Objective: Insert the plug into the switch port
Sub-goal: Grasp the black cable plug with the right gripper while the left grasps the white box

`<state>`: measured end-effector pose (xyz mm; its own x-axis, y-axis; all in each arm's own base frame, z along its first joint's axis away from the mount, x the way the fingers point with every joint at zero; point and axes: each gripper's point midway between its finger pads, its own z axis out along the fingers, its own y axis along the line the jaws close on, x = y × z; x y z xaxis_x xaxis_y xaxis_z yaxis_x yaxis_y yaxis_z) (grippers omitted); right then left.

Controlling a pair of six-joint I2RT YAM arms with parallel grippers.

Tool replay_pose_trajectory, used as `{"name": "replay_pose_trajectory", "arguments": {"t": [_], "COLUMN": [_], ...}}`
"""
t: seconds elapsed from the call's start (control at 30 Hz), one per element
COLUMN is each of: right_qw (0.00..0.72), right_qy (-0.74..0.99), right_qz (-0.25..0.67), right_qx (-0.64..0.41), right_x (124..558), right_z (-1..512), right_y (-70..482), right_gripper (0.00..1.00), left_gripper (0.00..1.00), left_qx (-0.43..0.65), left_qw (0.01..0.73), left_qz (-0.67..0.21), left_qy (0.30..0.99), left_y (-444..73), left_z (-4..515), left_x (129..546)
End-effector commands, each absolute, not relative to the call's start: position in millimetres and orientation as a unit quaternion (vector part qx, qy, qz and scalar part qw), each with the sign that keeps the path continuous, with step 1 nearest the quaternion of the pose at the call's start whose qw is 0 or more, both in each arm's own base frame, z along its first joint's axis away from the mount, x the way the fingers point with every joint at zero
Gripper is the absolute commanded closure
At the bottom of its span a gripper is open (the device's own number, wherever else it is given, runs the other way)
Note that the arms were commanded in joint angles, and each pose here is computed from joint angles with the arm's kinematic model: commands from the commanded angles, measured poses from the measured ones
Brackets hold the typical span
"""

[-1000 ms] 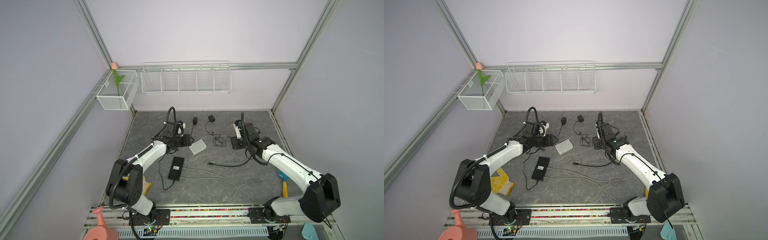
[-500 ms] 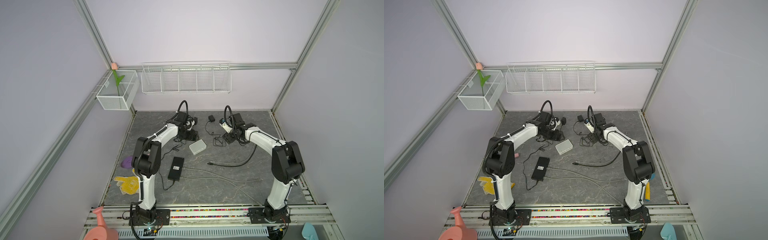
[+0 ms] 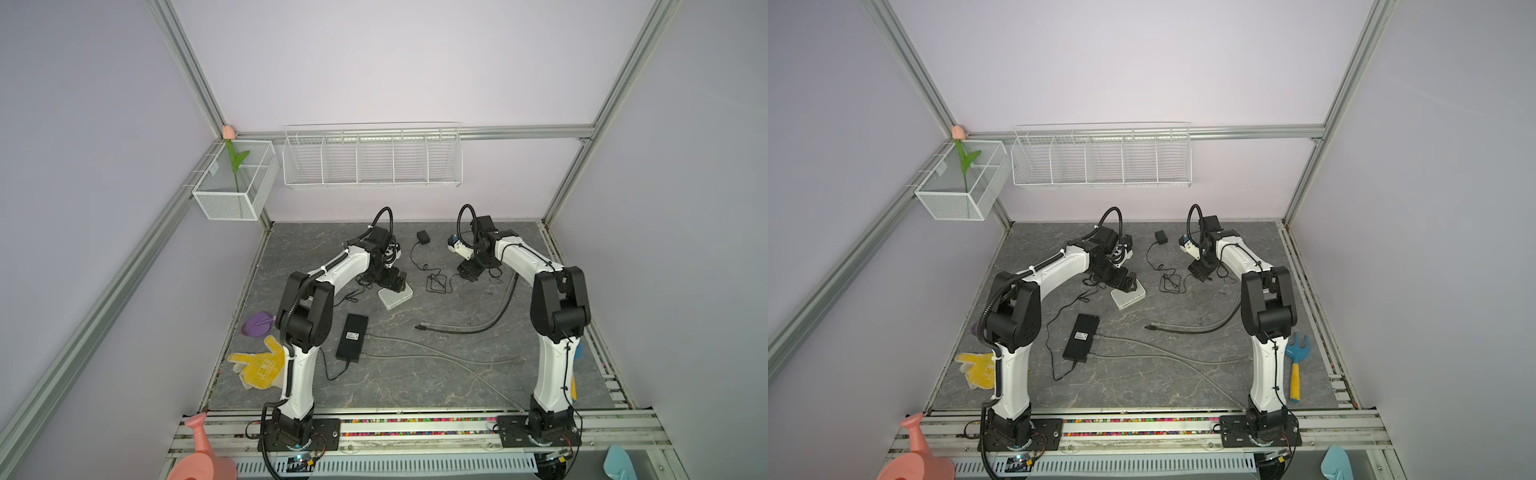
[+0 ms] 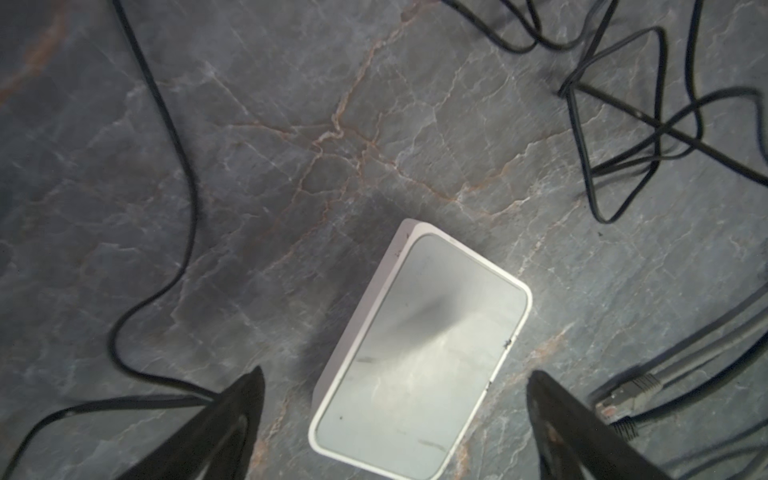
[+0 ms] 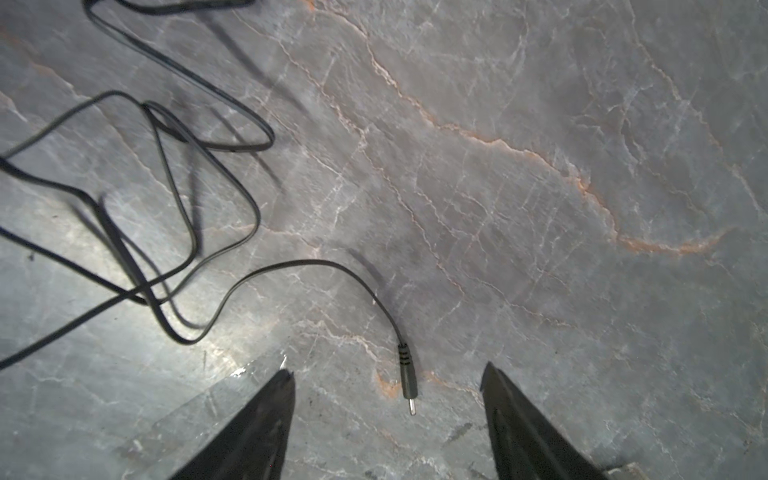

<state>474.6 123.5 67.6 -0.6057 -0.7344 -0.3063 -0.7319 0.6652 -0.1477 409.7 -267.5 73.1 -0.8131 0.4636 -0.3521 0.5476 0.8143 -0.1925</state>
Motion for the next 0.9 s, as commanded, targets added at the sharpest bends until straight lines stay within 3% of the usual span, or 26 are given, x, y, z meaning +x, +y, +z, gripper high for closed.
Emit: {"name": "replay_pose_trajectory", "arguments": {"t": [0.0, 0.13, 0.87], "right_qw": [0.118, 0.089, 0.05], "right_qy": [0.905, 0.926, 0.922], "right_qz": [0.029, 0.022, 0.004], "right_qx": [-0.407, -0.366, -0.385], "right_x": [460.2, 466.4, 460.3], "right_z": [53.4, 43.5, 9.1], "right_y": [117.4, 90.6, 97.8], "right_gripper": [0.33, 0.39, 0.48], "left_gripper": [0.03, 0.03, 0.07], "left_qx": [0.288, 0.299, 0.299], "left_qw": [0.126, 0.127, 0.097], "left_qz": [-0.117, -0.116, -0.079], "left_qy": [0.942, 0.939, 0.946], "left_y": [-264.8, -271.7, -269.3], "left_z": [66.9, 64.7, 36.9], "left_x": [406.6, 399.8, 383.2]}}
